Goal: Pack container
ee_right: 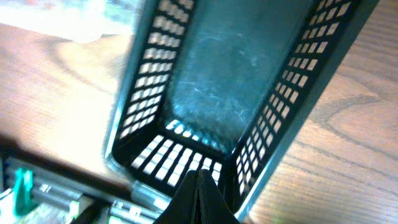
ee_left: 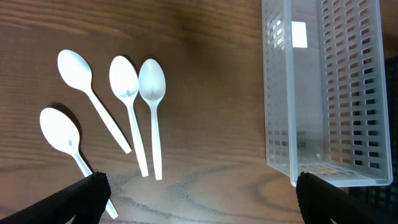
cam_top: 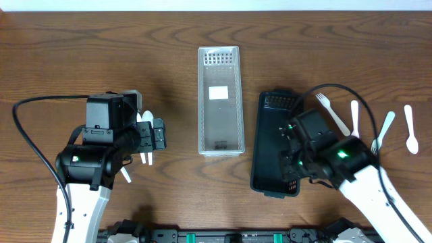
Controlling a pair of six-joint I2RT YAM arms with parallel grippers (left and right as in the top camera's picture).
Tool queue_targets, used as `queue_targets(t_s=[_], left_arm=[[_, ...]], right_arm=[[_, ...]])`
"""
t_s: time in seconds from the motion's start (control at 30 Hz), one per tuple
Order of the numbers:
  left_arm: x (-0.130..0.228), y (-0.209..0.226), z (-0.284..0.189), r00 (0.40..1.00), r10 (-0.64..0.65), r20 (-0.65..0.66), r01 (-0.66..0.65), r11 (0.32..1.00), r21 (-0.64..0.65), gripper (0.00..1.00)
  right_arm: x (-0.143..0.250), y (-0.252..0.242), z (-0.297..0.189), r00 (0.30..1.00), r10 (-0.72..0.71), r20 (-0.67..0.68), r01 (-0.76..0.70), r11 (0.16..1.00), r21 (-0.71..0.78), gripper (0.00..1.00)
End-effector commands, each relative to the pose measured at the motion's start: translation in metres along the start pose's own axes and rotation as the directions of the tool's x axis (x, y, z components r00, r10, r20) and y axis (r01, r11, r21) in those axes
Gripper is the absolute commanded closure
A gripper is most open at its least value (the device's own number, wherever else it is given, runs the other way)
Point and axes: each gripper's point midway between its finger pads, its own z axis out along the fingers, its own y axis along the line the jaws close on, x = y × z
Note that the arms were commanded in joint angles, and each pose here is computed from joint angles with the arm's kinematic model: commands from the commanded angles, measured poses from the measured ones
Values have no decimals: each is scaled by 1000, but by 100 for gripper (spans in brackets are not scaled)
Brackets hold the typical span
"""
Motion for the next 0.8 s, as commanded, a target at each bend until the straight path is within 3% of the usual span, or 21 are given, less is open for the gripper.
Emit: queue_targets(t_s=[0.0,0.4,0.77], left_arm=[[-6,-2,-5,1000,0,15,0,1000,13,2],[-4,-2,0,1000,-3,-5,3,1000,9,2],[-4,-2,0,1000,-3,-5,3,1000,9,2]], right_arm=[[13,18,-16,996,-89,-11,88,991,-99,99],[68,52,-11,942,-296,-157,254,937,-239,99],[76,49,30,931,-274,-241,222,949,-222,99]])
